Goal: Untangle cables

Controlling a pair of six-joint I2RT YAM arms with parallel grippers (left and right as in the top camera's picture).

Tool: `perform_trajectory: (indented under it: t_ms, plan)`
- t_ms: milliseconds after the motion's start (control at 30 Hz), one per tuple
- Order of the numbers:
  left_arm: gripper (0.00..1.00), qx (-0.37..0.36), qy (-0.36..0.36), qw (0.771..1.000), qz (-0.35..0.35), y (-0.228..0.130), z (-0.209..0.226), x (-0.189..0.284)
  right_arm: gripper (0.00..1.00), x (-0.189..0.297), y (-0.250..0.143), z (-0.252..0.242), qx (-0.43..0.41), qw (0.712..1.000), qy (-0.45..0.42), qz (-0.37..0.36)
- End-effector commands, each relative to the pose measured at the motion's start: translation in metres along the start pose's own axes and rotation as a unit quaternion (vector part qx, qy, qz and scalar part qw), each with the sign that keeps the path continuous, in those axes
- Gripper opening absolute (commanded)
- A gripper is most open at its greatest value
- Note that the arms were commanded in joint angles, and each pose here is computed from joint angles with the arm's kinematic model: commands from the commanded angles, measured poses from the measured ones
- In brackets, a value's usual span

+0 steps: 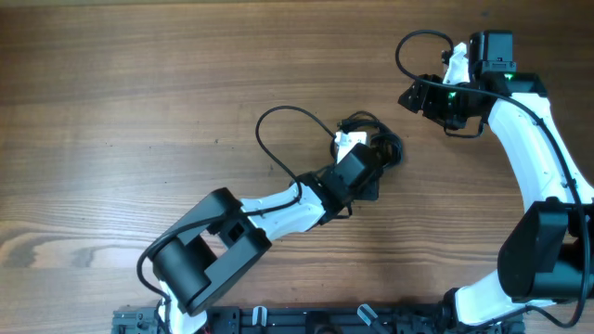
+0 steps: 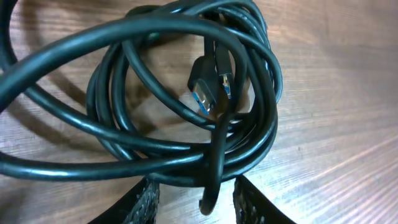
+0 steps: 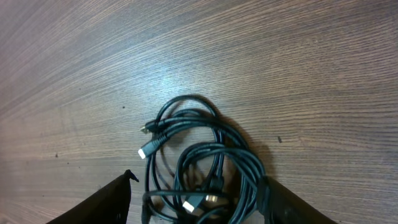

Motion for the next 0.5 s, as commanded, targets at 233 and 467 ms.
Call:
perform_trajectory:
  t_ms: [233, 467]
  plan:
    - [0.24, 0.003, 0.029, 0.999, -0.026, 0.0013, 0.0101, -0.0125, 0.66, 0.005, -0.0005, 0.003, 0.004, 1.0, 0.0, -0.005]
    - [0.04, 0.002, 0.028, 0.999, -0.026, 0.0019, 0.0096, -0.0118, 0.66, 0.005, -0.0032, 0.0019, 0.004, 1.0, -0.003, 0.002]
Point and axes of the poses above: each gripper's point midway between its finger pads, its own x axis back along the fingers, its own z axis along the line the jaws close on, y = z × x, the point moved 7 cm from there along x, back along the fingers, and after that the axes turned 8 degrees about -x, right-handed, at the moved point
